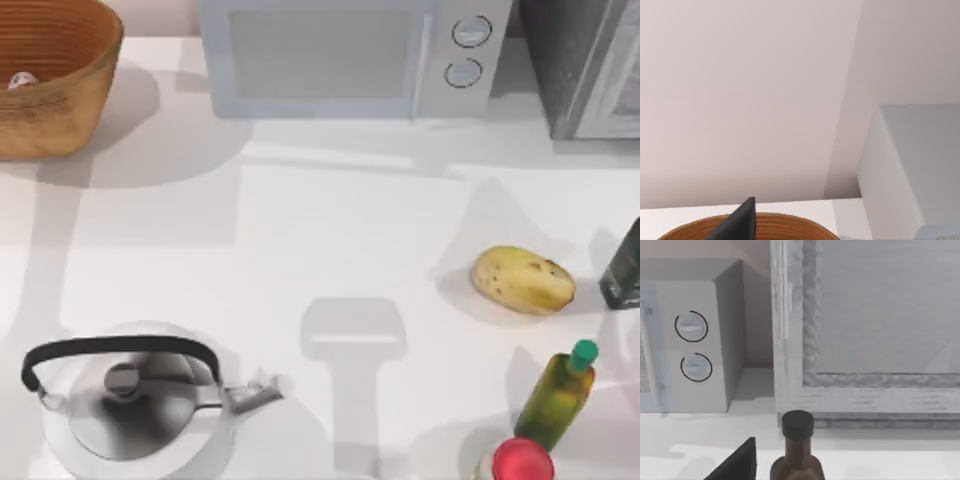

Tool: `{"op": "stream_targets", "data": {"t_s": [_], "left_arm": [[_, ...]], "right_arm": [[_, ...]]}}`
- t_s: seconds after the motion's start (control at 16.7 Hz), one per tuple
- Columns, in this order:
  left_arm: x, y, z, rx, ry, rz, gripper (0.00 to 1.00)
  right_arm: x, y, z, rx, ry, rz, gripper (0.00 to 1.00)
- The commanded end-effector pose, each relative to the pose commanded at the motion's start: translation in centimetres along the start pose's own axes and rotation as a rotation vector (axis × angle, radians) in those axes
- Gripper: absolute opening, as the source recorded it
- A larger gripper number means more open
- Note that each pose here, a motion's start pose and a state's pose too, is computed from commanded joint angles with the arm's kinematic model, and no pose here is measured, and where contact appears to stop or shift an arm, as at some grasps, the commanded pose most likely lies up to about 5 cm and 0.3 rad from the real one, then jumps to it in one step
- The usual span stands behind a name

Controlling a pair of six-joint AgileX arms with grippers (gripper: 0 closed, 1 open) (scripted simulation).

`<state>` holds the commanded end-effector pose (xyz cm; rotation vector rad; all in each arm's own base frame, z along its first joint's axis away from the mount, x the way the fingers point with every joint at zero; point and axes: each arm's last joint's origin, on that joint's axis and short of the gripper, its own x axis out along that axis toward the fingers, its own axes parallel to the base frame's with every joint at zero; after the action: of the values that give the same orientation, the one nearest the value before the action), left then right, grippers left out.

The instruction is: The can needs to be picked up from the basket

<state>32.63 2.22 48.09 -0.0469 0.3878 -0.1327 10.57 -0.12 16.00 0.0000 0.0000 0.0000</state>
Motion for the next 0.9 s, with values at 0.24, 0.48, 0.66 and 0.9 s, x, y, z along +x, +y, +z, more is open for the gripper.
{"op": "stream_targets", "data": {"t_s": [0.24,0.48,0.66,0.9], "left_arm": [[8.0,2.3,-1.0,-0.050,0.199,-0.012,1.00],[17.1,5.3,-5.9,-0.103,0.458,-0.011,1.00],[22.9,7.7,-10.9,-0.130,0.631,-0.003,1.00],[27.2,10.1,-16.5,-0.145,0.785,0.001,1.00]], "right_arm": [[0.0,0.0,0.0,0.000,0.000,0.000,1.00],[0.0,0.0,0.0,0.000,0.000,0.000,1.00],[0.0,0.0,0.0,0.000,0.000,0.000,1.00],[0.0,0.0,0.0,0.000,0.000,0.000,1.00]]}}
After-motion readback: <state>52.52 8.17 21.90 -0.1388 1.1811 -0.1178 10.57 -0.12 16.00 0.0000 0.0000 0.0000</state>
